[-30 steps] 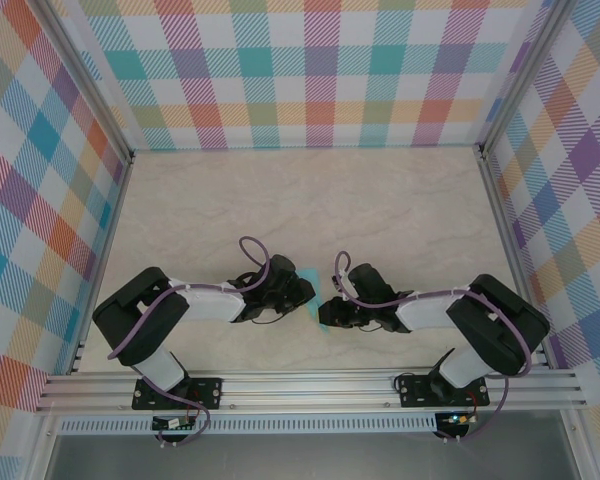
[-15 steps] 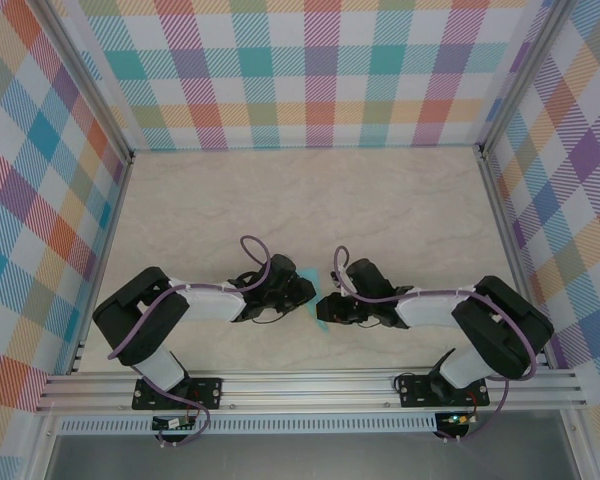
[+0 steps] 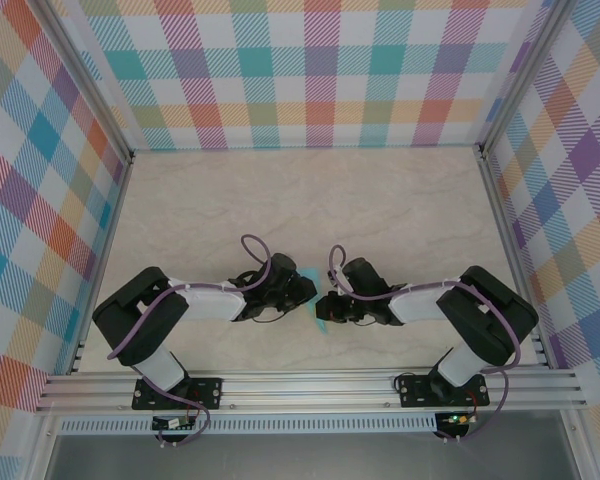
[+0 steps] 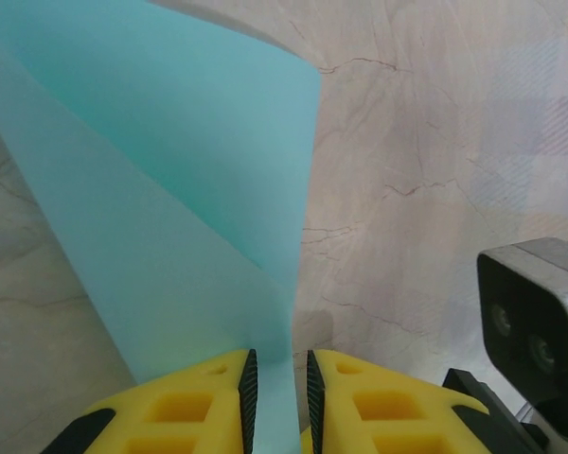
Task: Fold a paper plane with a square sheet of paper (pick it up from the middle)
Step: Fold the wing for the fifth time at the center of the table.
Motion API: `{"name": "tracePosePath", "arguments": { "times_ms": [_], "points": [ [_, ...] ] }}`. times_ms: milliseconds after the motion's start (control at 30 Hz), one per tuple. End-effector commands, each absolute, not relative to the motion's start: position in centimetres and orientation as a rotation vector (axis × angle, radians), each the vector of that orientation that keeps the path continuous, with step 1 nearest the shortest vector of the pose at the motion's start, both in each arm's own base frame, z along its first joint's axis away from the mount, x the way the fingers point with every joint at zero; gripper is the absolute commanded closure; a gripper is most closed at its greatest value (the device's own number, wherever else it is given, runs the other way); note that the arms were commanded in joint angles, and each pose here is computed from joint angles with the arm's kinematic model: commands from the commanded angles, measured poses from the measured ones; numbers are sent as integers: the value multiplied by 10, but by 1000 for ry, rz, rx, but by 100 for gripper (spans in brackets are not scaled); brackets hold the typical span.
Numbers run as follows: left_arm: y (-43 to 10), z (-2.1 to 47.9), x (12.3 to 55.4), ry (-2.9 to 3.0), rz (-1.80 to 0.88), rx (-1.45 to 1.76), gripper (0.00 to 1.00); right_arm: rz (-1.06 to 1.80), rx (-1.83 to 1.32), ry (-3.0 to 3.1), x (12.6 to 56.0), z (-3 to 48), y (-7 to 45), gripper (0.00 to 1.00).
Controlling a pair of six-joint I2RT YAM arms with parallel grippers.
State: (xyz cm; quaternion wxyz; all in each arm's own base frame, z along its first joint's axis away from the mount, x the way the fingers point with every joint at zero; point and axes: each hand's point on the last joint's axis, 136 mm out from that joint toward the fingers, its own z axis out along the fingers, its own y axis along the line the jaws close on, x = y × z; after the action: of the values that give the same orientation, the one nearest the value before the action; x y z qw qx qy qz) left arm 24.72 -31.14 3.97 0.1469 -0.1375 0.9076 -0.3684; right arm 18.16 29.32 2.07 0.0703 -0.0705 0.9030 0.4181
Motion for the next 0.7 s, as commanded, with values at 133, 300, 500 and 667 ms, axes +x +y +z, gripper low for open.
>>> {"name": "tracePosePath", "arguments": {
  "times_ms": [133,300,500,667],
  "points": [
    [-316,86,254,2499,-1117,-316,66,1268,-162,2727,170,7,281,95],
    [-311,98,254,2450,-1126,-289,62,1277,-65,2740,170,4,278,96],
    [-309,86,249,2458,-1144,-307,63,1268,9,2774,169,0,275,96],
    [-320,77,248,2473,-1196,-284,64,1257,38,2799,167,-5,273,96]
  ]
}}
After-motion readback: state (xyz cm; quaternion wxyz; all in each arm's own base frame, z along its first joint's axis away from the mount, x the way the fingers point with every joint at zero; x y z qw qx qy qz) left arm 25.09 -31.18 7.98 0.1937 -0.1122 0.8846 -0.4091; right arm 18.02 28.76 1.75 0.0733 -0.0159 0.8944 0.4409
